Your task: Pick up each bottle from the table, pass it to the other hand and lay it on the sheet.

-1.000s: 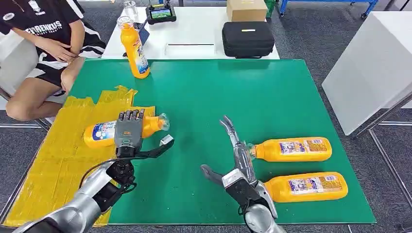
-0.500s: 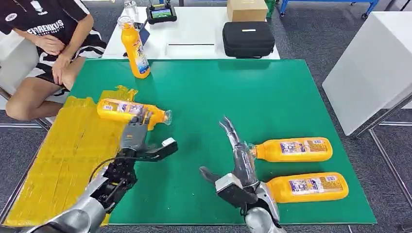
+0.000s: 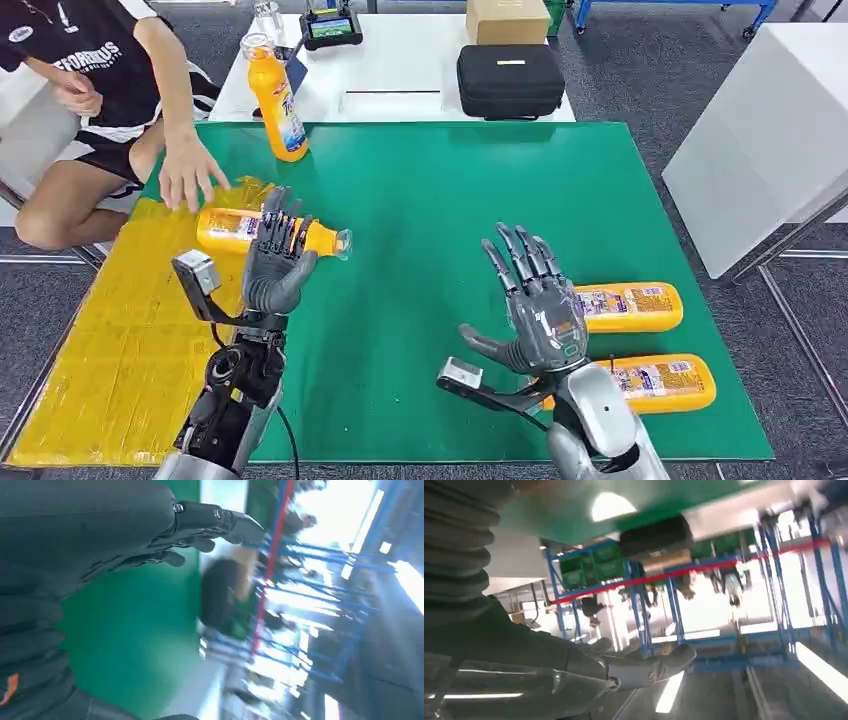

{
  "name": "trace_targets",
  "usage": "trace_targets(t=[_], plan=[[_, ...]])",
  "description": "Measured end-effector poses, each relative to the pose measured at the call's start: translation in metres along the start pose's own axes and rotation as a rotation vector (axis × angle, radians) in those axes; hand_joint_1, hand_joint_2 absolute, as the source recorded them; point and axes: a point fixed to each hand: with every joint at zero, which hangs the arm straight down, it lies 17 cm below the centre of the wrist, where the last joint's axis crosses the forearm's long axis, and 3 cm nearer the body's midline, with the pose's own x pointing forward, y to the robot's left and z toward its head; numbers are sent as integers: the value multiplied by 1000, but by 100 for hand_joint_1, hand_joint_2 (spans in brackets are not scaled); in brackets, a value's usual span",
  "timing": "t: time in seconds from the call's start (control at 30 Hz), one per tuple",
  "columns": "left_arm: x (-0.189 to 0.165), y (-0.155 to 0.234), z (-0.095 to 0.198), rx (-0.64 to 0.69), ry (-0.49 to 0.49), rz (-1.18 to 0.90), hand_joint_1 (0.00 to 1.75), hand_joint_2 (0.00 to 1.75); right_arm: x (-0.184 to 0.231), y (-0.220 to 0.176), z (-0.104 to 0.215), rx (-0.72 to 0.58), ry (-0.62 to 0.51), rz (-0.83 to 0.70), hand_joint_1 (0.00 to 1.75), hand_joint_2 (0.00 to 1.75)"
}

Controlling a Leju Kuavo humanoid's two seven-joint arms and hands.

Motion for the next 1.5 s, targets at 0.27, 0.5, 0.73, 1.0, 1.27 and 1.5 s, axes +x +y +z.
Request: trace_targets(t=[0.27, 0.5, 0.73, 1.0, 1.27, 1.5], plan=[[15, -9, 7, -36, -51, 77, 0, 175, -86, 26, 35, 269, 54, 52, 0, 175], [21, -11, 10, -60, -64, 108, 0, 175, -181, 25, 61, 400, 136, 134, 0, 175], [24, -12, 12, -70, -69, 109, 0, 175, -224, 32, 83, 508, 206, 154, 0, 175], [23, -11, 12, -73, -65, 96, 0, 175, -273, 39, 97, 598, 268, 153, 0, 175], [18, -14, 13, -84, -52, 90, 0, 175, -297, 50, 95, 636, 296, 161, 0, 175], [14, -13, 12, -78, -45, 87, 0, 175, -304, 68, 98, 668, 308, 180, 0, 175]])
